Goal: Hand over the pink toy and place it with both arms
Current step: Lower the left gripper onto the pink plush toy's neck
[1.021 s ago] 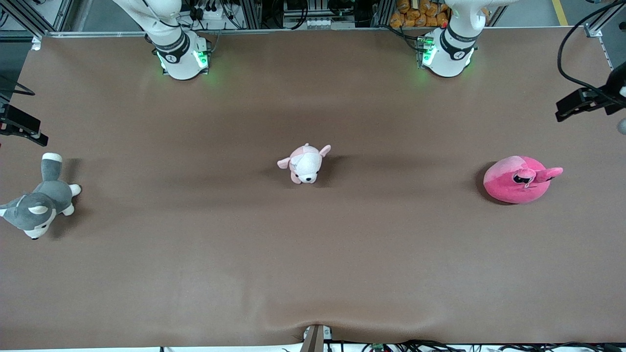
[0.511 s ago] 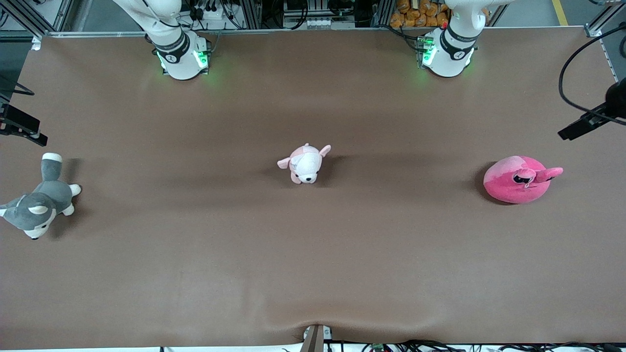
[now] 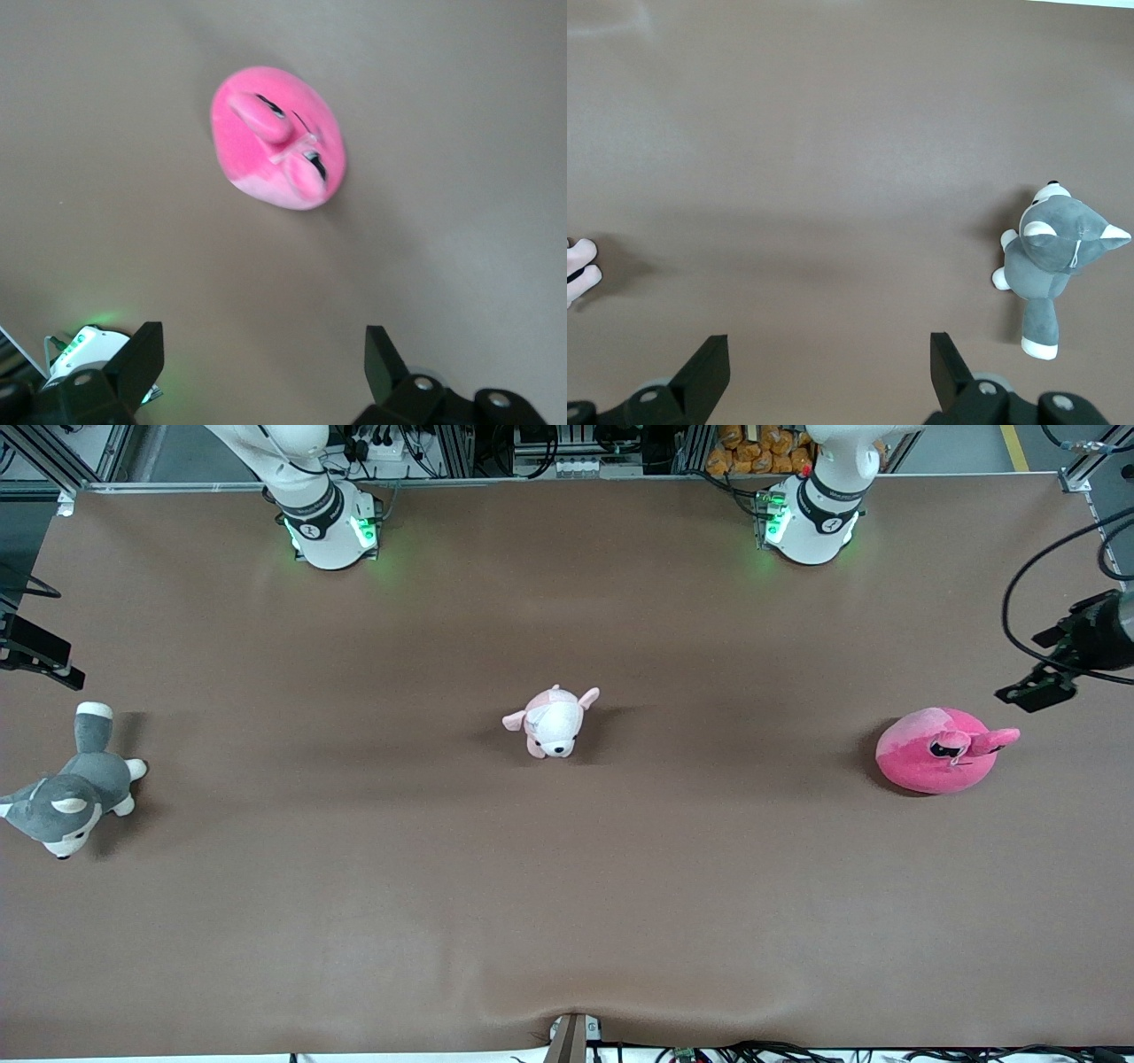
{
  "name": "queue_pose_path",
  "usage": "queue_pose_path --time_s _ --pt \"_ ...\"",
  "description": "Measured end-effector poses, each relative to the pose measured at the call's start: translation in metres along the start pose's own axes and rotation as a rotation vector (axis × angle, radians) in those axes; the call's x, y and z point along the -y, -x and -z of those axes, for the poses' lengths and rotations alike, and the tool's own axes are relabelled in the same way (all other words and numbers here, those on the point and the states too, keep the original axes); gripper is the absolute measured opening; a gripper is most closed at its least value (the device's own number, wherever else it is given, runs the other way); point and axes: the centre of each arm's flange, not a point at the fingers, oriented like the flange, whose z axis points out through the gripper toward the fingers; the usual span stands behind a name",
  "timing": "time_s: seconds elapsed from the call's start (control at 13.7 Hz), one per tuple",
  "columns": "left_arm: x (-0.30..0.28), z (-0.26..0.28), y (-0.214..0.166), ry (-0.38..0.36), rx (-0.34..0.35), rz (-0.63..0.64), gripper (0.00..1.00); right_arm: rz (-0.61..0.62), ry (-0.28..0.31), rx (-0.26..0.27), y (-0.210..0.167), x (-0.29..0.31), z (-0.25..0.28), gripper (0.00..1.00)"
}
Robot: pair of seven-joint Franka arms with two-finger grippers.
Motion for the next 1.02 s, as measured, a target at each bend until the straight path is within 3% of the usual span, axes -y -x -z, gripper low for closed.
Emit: queue_pose_path --time_s 0.44,1.02 --pt "0.071 -0.069 -0.092 0.128 0.091 0.237 1.00 0.000 -0.001 0.002 0.000 0.000 -0.001 1.00" --pt "0.064 -0.132 -0.100 0.203 0.228 0.373 1.00 -0.001 -0.004 0.008 -0.001 -0.001 -0.004 1.00"
